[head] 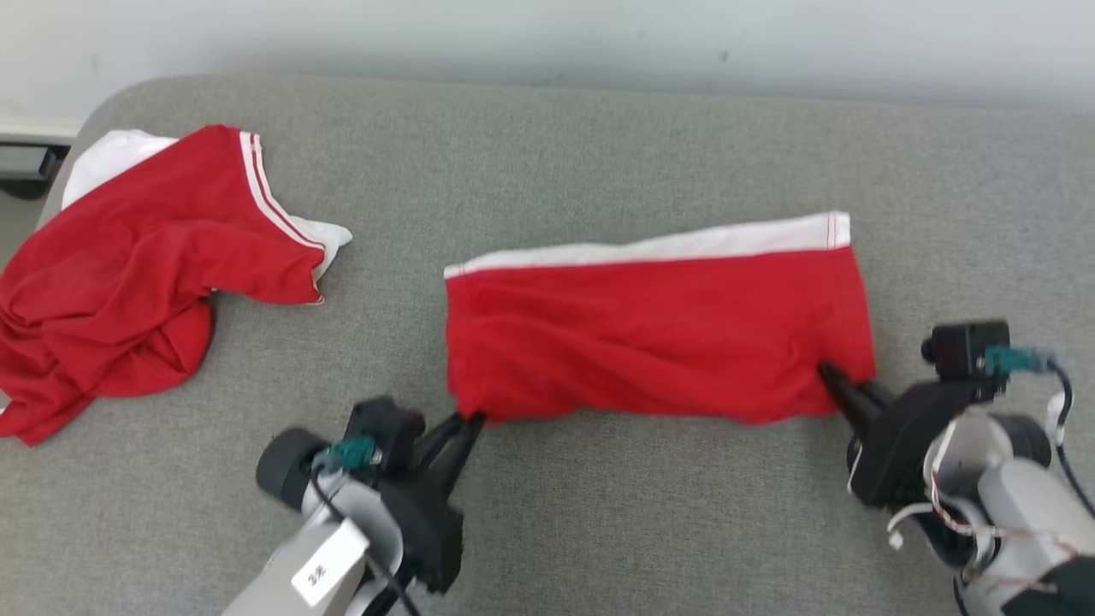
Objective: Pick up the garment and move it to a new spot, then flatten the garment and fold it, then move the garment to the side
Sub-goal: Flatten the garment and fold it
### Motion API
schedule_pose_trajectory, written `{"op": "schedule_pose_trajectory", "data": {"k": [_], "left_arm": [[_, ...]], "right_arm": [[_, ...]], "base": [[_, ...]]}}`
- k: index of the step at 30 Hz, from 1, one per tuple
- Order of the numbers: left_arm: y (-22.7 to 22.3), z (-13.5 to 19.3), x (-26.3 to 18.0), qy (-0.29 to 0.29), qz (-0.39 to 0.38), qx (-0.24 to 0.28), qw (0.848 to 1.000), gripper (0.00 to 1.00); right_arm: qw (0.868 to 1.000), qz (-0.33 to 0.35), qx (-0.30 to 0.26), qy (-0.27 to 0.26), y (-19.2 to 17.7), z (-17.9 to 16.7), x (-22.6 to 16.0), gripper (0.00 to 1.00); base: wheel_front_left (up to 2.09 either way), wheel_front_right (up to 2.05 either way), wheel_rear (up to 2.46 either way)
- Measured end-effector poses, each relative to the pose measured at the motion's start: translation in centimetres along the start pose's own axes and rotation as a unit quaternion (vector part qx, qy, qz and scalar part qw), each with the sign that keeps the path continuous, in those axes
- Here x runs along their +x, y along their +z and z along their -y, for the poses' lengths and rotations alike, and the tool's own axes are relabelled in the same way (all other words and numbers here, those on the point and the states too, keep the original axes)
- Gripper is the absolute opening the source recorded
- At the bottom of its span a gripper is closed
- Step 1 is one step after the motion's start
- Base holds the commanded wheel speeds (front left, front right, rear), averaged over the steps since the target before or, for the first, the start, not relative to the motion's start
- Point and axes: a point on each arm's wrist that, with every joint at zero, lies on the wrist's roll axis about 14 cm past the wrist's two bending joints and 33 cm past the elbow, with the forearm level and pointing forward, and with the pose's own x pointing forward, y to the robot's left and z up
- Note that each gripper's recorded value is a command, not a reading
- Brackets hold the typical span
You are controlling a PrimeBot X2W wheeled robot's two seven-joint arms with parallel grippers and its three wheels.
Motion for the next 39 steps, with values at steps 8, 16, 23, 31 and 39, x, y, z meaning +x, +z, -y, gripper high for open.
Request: {"op": "schedule_pose_trajectory", "data": {"k": [8,16,23,31,39], "left_arm": [[-2.3,1.1,-2.6,-0.014,-0.019,0.001,1.0,0.0],[-2.2,1.7,-4.3,-0.025,-0.012,0.003,1.0,0.0],[-4.2,3.1,-5.7,-0.04,-0.038,-0.022,0.998,0.0],[-4.3,4.4,-5.5,-0.06,-0.049,-0.034,0.996,0.47],[-5.8,2.8,-6.0,-0.029,-0.085,-0.039,0.995,1.0]], "right_arm": [[0.999,0.0,0.033,-0.001,-2.4,-0.4,-3.5,0.0],[0.998,0.022,0.053,-0.017,-2.7,-0.1,-6.7,0.0],[0.997,0.009,0.072,-0.016,-4.6,-1.1,-9.0,0.0],[0.996,0.004,0.081,-0.027,-4.8,-0.9,-10.0,1.0],[0.997,-0.002,0.075,-0.031,-4.5,-0.8,-9.9,1.0]], "base": [[0.0,0.0,0.0],[0.0,0.0,0.0],[0.0,0.0,0.0],[0.0,0.0,0.0],[0.0,0.0,0.0]]}}
